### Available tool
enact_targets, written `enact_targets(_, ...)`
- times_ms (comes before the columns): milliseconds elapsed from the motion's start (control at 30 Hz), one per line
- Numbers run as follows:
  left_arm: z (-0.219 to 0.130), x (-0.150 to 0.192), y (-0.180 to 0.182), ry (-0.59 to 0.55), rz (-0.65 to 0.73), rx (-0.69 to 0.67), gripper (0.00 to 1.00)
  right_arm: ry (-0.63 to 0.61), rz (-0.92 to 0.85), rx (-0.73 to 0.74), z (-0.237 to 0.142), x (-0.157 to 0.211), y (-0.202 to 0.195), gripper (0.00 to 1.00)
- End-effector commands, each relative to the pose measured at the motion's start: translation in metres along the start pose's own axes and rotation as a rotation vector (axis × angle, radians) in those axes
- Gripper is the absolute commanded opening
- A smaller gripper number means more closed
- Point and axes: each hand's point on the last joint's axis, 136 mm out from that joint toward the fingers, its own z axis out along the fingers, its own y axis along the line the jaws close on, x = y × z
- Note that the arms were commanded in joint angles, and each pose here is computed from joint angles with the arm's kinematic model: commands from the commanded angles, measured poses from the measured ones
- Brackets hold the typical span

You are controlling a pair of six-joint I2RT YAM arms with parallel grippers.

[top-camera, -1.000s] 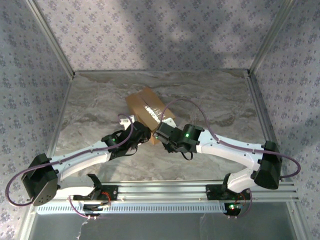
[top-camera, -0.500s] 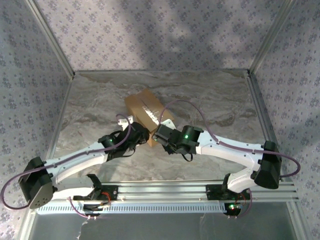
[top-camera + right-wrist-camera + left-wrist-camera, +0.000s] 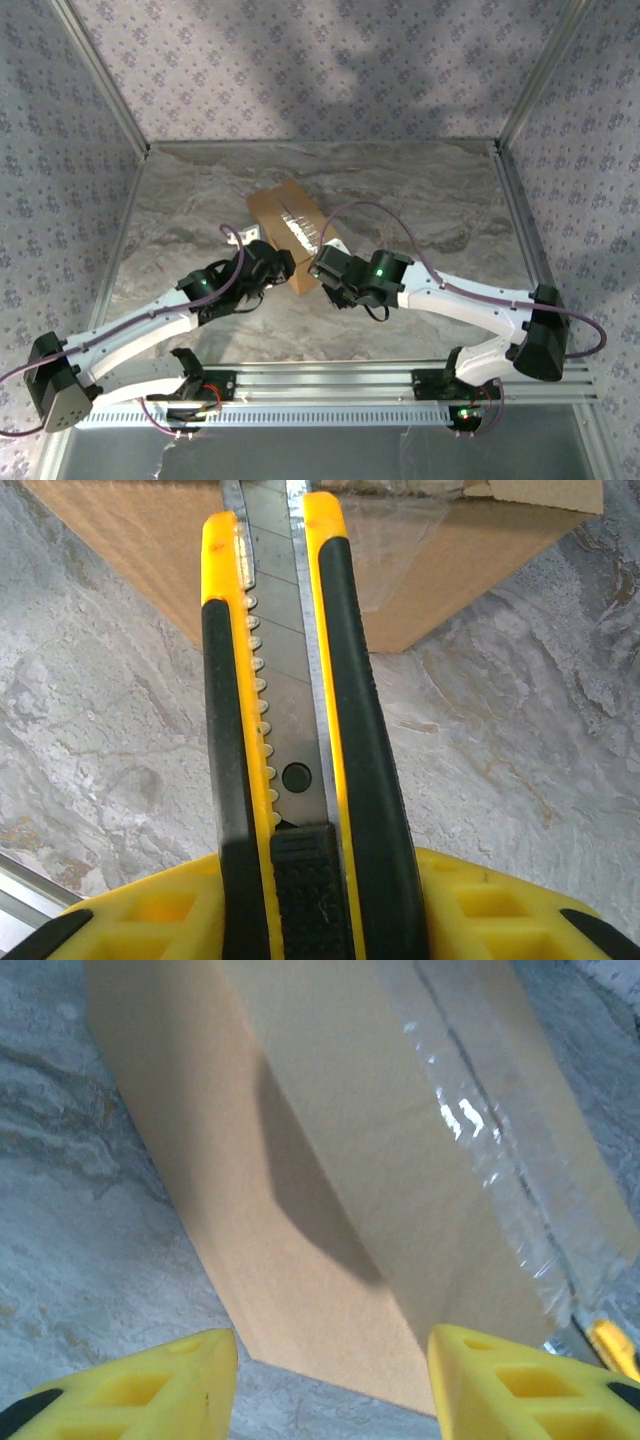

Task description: Unpack the express box

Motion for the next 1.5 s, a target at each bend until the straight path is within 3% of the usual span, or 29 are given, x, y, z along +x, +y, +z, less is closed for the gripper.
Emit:
enact_targets(0, -0.01, -0.031, -0.022, -0.042, 0.016, 0.057, 0.54, -0.011, -0.017, 0.003, -0.007, 0.001, -0.006, 0.0)
enact_targets(400, 0.026, -0.082, -0.067, -0.05, 0.13, 0.06, 0.53, -0.018, -0.023, -0.005, -0.012, 0.0, -0.002, 0.0)
enact_targets(867, 0.075, -0.089, -0.047, -0.033, 0.048, -0.04, 0.51, 0.009, -0.074, 0.033, -0.015, 0.009, 0.003, 0.0)
enact_targets(1467, 0.083, -0.095, -0.04, -0.053, 0.034, -0.076, 0.51, 0.008, -0.092, 0.003, -0.026, 0.021, 0.013, 0.0)
